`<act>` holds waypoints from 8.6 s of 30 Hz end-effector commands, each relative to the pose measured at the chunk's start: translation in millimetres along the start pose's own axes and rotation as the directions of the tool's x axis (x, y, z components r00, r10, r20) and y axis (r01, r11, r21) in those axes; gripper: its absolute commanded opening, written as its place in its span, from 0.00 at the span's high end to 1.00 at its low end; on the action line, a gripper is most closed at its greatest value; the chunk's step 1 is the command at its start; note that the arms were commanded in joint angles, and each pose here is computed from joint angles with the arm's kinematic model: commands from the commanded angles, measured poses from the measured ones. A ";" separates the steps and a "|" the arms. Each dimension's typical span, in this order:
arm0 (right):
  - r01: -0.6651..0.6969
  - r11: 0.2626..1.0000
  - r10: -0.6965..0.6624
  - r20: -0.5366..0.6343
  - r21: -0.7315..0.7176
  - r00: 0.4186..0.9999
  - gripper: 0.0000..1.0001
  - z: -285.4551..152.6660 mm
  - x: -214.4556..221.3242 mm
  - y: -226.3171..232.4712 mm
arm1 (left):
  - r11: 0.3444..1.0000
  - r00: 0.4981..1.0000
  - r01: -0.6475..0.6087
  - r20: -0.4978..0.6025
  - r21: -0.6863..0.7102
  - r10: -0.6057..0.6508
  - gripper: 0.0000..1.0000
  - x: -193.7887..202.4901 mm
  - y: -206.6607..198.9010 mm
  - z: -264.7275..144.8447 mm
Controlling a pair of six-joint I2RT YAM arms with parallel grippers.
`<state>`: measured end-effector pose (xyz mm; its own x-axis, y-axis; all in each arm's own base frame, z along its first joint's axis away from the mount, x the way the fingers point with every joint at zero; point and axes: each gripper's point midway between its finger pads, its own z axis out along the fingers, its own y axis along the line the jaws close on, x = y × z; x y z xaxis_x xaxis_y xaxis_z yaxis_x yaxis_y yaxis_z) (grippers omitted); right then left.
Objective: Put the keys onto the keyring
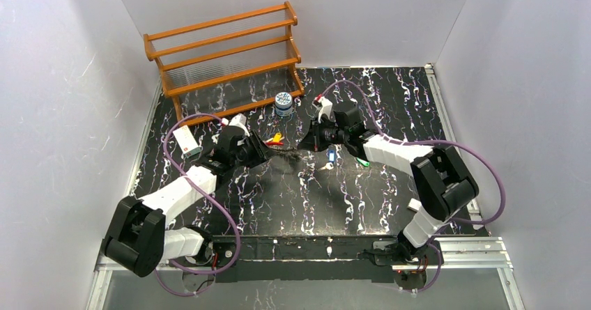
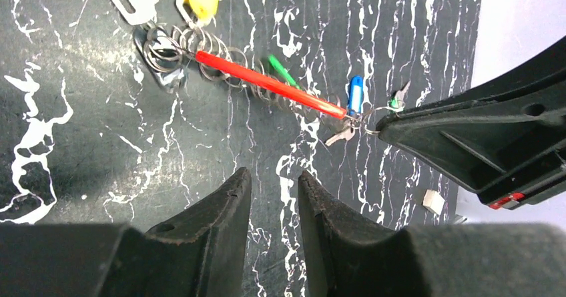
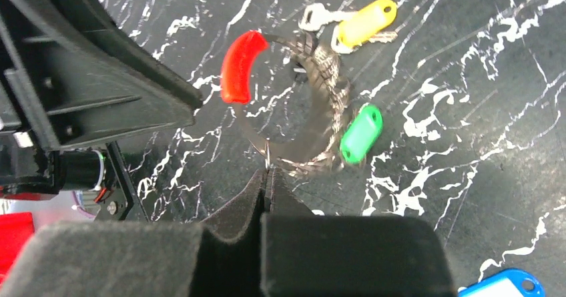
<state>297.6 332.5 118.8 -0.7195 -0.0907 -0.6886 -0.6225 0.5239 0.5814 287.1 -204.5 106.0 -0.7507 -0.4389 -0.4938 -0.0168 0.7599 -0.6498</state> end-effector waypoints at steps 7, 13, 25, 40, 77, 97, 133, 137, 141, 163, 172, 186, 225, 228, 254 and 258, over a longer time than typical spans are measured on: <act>0.208 0.972 -0.187 0.187 -0.105 0.965 0.99 -29.1 -54.6 47.3 | 0.967 0.973 -0.195 0.152 0.162 0.171 0.69 -47.3 -58.2 -31.8; 0.358 0.932 -0.325 0.302 -0.060 0.896 0.99 -46.7 -76.0 57.8 | 0.928 0.929 -0.327 0.244 0.179 0.280 0.67 -66.2 -74.9 -49.1; 0.708 0.700 -0.619 0.415 -0.092 0.667 0.99 -71.1 -69.0 88.7 | 0.630 0.710 -0.700 0.426 0.338 0.560 0.62 -58.1 -117.7 -78.4; 0.777 0.597 -0.584 0.556 -0.199 0.591 0.99 -92.5 -47.9 122.0 | 0.340 0.599 -0.792 0.540 0.507 0.591 0.55 -15.1 -134.1 -93.9; 0.772 0.562 -0.574 0.532 -0.296 0.622 0.99 -91.2 -31.0 127.4 | 0.176 0.525 -0.830 0.632 0.530 0.570 0.80 8.8 -156.8 -92.1; 0.777 0.565 -0.581 0.535 -0.277 0.613 0.56 -93.7 -38.4 129.6 | 0.228 0.504 -0.855 0.642 0.466 0.578 1.00 1.6 -147.4 -87.9; 0.743 0.663 -0.584 0.557 -0.091 0.590 0.01 -103.7 -67.5 118.3 | -0.227 -0.153 -0.974 0.677 0.021 0.719 1.00 -14.5 -120.2 -113.8; 0.735 0.670 -0.582 0.544 -0.099 0.604 0.01 -100.7 -63.3 114.7 | -0.172 -0.088 -0.983 0.649 0.066 0.756 1.00 -13.8 -114.8 -105.6; 0.722 0.684 -0.578 0.524 -0.107 0.626 0.01 -96.3 -57.4 109.0 | -0.041 0.037 -0.993 0.609 0.113 0.793 1.00 -16.2 -107.5 -93.7; -0.001 0.987 -0.017 0.113 0.159 0.994 0.01 -49.1 -18.8 -11.1 | 0.455 0.591 -0.807 0.522 0.376 0.616 1.00 16.4 -81.2 -60.2; -0.348 0.918 0.335 0.095 0.189 0.937 0.06 -80.1 22.3 -68.9 | 0.460 0.602 -0.799 0.514 0.389 0.611 1.00 19.0 -81.7 -57.8; -0.504 0.817 0.524 0.004 0.279 0.852 0.30 -77.0 72.1 -95.9 | 0.468 0.618 -0.786 0.507 0.403 0.601 1.00 19.2 -85.9 -55.7; -0.510 0.815 0.533 -0.010 0.276 0.846 0.99 -56.0 55.6 -117.7 | 0.462 0.596 -0.803 0.537 0.377 0.597 1.00 15.2 -87.5 -61.5; -0.484 0.834 0.507 -0.022 0.265 0.862 0.99 -58.1 50.5 -113.3 | 0.456 0.590 -0.807 0.540 0.375 0.600 1.00 15.4 -87.4 -61.9; -0.064 0.983 0.063 0.010 0.171 0.998 0.99 -104.6 -38.0 -49.0 | 0.250 0.419 -0.902 0.573 0.353 0.704 1.00 27.4 -88.7 -69.1; -0.016 0.990 0.020 -0.030 0.142 0.999 0.99 -98.9 -32.7 -35.9 | 0.240 0.438 -0.887 0.553 0.395 0.708 1.00 32.8 -92.2 -64.5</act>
<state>319.1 217.6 135.8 -0.7998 -0.0413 -0.5989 -0.4534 0.6953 0.5576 223.1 -246.5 170.1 -0.0188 0.0906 -0.9957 0.8956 0.4442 0.0236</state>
